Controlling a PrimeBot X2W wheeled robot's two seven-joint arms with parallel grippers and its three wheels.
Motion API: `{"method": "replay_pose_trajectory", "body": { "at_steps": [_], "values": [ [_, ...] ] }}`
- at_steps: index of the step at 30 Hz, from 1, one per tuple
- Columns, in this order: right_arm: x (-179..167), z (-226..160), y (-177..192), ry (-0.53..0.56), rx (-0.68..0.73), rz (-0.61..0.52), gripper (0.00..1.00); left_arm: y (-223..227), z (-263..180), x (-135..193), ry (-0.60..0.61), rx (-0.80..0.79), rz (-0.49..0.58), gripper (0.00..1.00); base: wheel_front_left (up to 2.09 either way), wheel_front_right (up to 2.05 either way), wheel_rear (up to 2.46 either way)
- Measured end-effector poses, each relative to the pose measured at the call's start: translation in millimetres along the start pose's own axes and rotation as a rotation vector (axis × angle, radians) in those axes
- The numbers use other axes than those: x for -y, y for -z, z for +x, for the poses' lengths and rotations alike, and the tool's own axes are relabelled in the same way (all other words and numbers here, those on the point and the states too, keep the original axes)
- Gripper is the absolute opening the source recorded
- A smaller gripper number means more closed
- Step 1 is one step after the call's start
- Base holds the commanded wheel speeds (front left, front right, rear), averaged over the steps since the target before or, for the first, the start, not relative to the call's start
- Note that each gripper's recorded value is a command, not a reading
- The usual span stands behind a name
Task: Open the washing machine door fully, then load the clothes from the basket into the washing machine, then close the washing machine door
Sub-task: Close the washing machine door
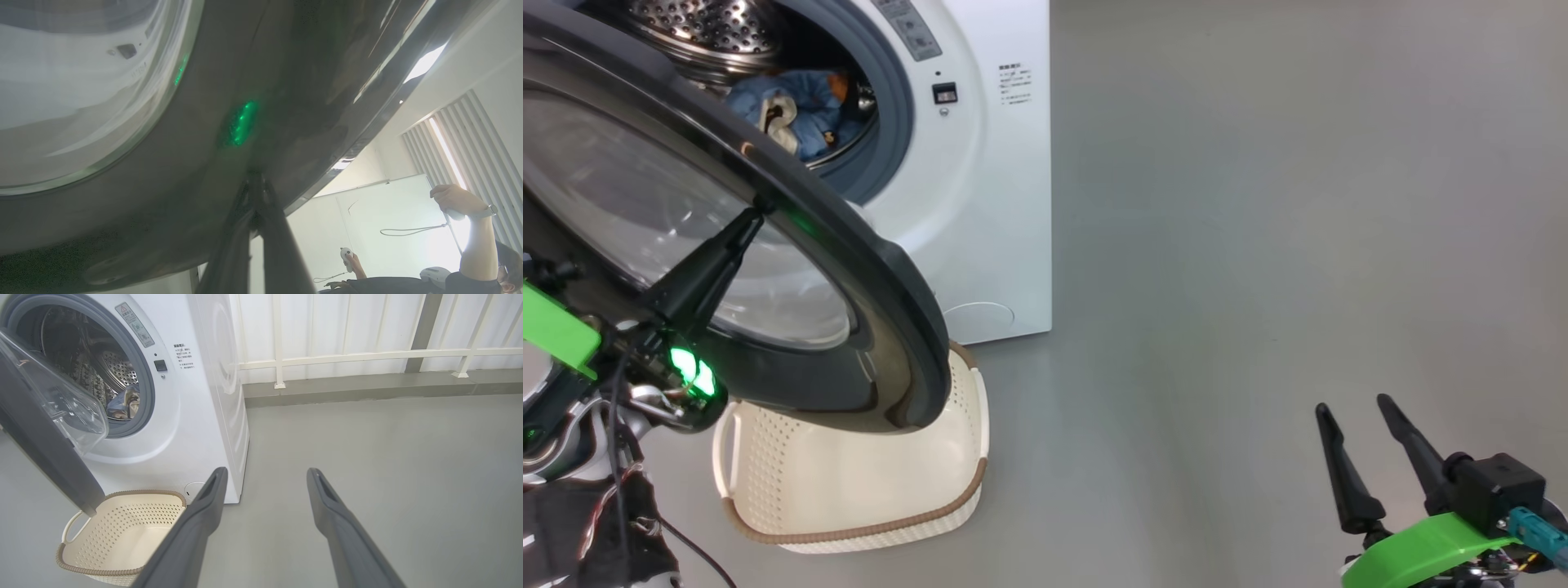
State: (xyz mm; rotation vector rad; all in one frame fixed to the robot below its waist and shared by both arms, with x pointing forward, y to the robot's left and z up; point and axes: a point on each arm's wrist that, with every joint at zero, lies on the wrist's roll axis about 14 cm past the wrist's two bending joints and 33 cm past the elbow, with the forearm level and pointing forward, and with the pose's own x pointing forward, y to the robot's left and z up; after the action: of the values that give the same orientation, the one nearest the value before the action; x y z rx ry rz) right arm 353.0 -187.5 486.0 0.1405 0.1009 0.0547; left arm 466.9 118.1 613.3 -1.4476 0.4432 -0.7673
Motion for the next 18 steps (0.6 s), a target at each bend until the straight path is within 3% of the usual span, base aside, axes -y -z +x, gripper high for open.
{"method": "replay_pose_trajectory", "body": {
  "at_steps": [10, 11, 12, 13, 18],
  "values": [
    [-5.3, 4.0, -1.6, -0.011, 0.016, 0.011, 1.0, -21.8, -40.1, 7.2, 0.003, 0.176, 0.084, 0.0, 0.0, 0.0, 0.0],
    [-5.4, 3.2, -1.0, -0.011, 0.016, 0.013, 1.0, -24.0, -46.3, 6.8, -0.005, 0.204, 0.095, 0.33, 0.0, 0.0, 0.0],
    [-5.3, 1.9, -0.2, -0.01, 0.014, 0.014, 1.0, -25.0, -52.7, 5.6, -0.011, 0.228, 0.099, 0.82, 0.0, 0.0, 0.0],
    [-5.3, 1.0, 0.2, -0.01, 0.013, 0.014, 1.0, -25.6, -58.6, 5.0, -0.018, 0.253, 0.107, 1.0, 0.0, 0.0, 0.0],
    [-7.9, -2.1, -3.2, -0.018, 0.025, 0.013, 1.0, -25.8, -82.4, 12.2, -0.057, 0.361, 0.22, 1.0, 0.0, 0.0, 0.0]
  ]
}}
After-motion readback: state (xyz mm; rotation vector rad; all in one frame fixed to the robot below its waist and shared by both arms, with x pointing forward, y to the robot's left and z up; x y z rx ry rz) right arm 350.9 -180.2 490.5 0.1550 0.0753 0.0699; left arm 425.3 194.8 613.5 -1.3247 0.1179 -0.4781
